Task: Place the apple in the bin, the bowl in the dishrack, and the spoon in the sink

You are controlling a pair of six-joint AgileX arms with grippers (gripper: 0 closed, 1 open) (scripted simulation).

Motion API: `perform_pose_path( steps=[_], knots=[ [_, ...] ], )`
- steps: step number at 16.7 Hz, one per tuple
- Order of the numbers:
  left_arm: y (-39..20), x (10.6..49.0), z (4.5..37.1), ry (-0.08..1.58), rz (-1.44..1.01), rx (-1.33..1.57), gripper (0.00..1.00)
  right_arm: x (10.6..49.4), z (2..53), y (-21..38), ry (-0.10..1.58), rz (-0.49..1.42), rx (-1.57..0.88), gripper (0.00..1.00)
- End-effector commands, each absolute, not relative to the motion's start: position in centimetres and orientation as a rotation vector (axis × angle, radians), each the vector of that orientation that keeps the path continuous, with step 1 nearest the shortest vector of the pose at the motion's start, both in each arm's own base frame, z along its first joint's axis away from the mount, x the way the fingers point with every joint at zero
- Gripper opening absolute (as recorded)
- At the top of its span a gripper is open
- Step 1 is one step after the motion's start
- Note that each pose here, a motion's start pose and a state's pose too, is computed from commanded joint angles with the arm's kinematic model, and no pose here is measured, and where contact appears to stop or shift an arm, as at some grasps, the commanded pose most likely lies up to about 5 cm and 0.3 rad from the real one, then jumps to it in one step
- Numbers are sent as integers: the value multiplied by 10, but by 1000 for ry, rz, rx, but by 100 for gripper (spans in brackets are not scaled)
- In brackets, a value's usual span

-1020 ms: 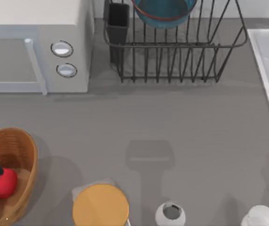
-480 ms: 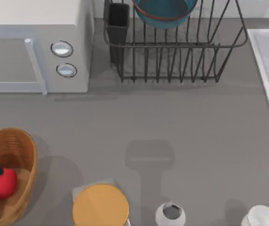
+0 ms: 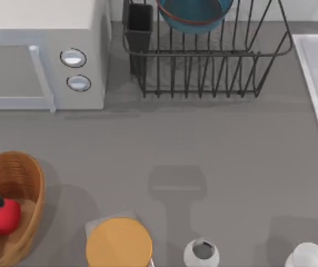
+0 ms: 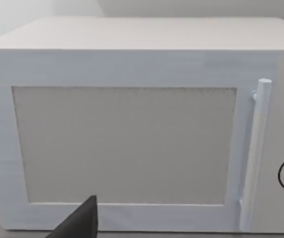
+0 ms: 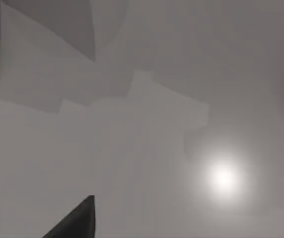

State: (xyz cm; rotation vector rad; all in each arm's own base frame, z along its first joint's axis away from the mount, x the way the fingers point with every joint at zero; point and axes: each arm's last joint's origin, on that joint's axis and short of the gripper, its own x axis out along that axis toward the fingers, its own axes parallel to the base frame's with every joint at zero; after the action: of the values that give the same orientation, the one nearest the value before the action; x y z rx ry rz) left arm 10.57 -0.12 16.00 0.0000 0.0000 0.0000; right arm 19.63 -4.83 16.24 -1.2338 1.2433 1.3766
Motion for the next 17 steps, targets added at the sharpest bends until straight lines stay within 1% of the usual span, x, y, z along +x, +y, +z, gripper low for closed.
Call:
perform_pose_path(
  steps=[2, 6, 13, 17],
  knots=[
    [-1, 106, 160, 0, 0, 0, 100, 209, 173, -58, 1161, 1431, -1310, 100],
    [-1, 106, 160, 0, 0, 0, 100, 225, 192, -69, 1049, 1435, -1421, 100],
    [-1, 106, 160, 0, 0, 0, 100, 226, 189, -69, 1042, 1435, -1429, 100],
    [-1, 106, 160, 0, 0, 0, 100, 231, 155, -71, 1041, 1431, -1429, 100]
  ],
)
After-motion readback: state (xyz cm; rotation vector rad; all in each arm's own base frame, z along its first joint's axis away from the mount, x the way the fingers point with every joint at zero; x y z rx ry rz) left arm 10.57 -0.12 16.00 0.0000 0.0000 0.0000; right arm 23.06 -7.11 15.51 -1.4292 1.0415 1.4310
